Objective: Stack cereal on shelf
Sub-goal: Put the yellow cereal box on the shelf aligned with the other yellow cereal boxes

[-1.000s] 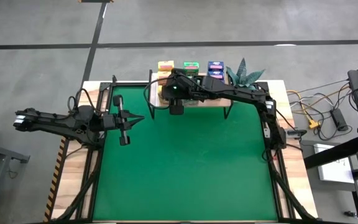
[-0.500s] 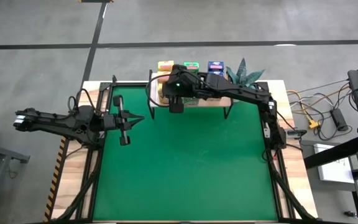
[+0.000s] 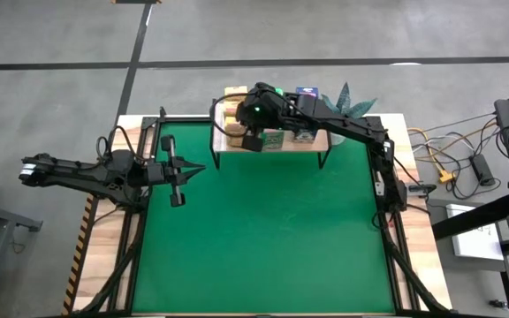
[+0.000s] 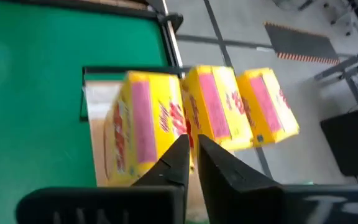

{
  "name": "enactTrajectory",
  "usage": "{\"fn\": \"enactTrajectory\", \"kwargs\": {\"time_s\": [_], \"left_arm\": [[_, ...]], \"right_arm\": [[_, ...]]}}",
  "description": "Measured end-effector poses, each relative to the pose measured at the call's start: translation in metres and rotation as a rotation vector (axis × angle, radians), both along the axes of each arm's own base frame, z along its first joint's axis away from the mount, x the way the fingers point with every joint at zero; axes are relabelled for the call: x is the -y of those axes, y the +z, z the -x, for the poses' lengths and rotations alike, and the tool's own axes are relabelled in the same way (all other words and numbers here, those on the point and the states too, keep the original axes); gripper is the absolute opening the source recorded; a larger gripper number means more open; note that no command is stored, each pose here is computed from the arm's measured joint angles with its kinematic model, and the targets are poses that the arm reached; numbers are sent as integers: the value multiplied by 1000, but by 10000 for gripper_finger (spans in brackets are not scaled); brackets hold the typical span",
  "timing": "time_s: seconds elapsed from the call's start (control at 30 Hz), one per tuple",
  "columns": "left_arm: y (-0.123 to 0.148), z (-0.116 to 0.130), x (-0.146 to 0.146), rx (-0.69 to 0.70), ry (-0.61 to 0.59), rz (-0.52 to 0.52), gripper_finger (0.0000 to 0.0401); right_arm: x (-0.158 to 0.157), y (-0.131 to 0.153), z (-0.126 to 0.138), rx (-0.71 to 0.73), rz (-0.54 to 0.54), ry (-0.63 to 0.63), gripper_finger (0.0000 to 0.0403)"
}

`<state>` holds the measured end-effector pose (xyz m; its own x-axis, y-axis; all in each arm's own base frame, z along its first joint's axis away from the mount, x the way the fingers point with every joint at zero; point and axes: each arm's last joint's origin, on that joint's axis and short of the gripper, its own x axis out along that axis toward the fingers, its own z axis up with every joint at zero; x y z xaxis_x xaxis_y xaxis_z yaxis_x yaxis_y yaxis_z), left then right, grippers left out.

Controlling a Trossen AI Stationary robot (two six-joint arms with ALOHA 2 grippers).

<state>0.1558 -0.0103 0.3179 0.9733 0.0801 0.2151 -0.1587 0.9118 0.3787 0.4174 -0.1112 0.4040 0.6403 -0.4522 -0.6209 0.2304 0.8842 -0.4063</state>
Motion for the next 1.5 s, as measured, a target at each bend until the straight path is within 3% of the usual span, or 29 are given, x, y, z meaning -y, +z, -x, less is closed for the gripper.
{"fn": "enactTrajectory", "kwargs": {"time_s": [0.27,1.5], "left_arm": [[-1,0,0,-9,2,-8,0],[-1,0,0,-9,2,-8,0]], "right_arm": [[2,-7,7,-83,-38,-23,12],[5,-20,-4,-62,-9,-1,12]]}}
